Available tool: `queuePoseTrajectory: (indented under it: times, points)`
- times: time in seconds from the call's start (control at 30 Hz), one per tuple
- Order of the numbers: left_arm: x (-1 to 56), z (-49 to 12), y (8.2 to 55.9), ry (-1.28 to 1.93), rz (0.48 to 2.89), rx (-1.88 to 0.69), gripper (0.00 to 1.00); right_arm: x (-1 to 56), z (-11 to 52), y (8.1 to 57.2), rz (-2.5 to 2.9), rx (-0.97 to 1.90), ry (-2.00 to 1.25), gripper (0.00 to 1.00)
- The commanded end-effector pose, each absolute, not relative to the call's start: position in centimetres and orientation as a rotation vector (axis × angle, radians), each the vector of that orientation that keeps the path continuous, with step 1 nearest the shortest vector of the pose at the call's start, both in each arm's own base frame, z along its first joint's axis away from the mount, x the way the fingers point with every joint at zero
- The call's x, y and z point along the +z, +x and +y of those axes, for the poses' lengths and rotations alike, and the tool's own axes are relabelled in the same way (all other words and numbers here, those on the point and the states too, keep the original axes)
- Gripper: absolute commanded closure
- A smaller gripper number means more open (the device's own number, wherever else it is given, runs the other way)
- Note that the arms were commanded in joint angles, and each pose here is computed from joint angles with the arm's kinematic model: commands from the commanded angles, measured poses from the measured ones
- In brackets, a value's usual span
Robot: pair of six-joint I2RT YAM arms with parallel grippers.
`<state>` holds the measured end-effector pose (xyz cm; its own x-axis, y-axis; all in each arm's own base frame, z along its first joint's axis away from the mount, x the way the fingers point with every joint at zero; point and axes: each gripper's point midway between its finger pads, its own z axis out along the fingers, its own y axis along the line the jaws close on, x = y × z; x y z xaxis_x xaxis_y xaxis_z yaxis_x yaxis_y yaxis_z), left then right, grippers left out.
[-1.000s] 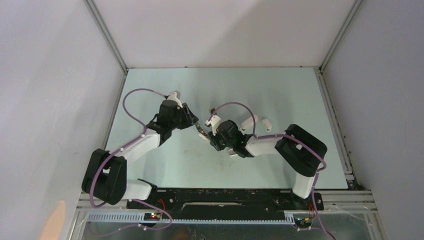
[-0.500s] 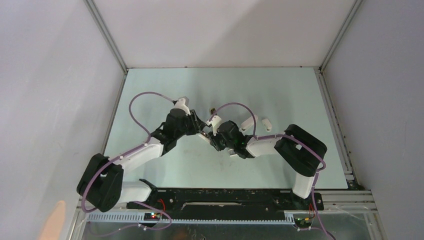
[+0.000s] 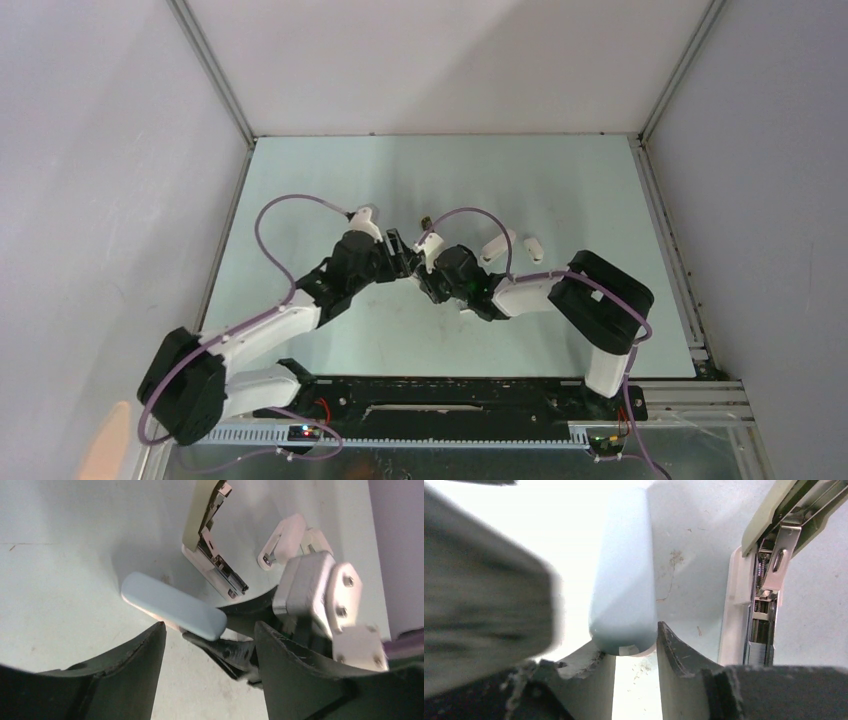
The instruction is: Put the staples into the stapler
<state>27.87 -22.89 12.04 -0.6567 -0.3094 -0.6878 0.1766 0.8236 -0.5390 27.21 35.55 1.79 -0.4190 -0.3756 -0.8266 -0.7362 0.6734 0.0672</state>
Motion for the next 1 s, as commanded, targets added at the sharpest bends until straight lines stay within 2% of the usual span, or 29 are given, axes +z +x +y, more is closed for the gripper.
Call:
queuePoseTrajectory:
  times: [0.0,0.23,0.4,0.67,0.97]
  points:
    - [14.7,-21.3,26.4,-0.123,2.113,-0.728,0.27,1.2,34.8,25.9,2.099,0.524,-0.847,0.72]
    - [19.7,-15.6,24.0,-0.154,1.992,-0.586,0.11,2.8,33.7,24.5,2.139,0.468,-0.829,0.41]
    - [22.6,-10.6,21.3,-0.157,1.906,-0.457,0.01,5.4,33.1,22.6,2.165,0.482,-0.808,0.27]
    - [27.1,-5.2,17.0,-0.107,1.747,-0.373,0.00,9.4,32.0,21.6,2.293,0.389,-0.821,0.26]
    - [27.6,-5.0,16.2,0.023,1.646,-0.366,0.00,10.1,34.1,24.3,2.382,0.257,-0.953,0.31]
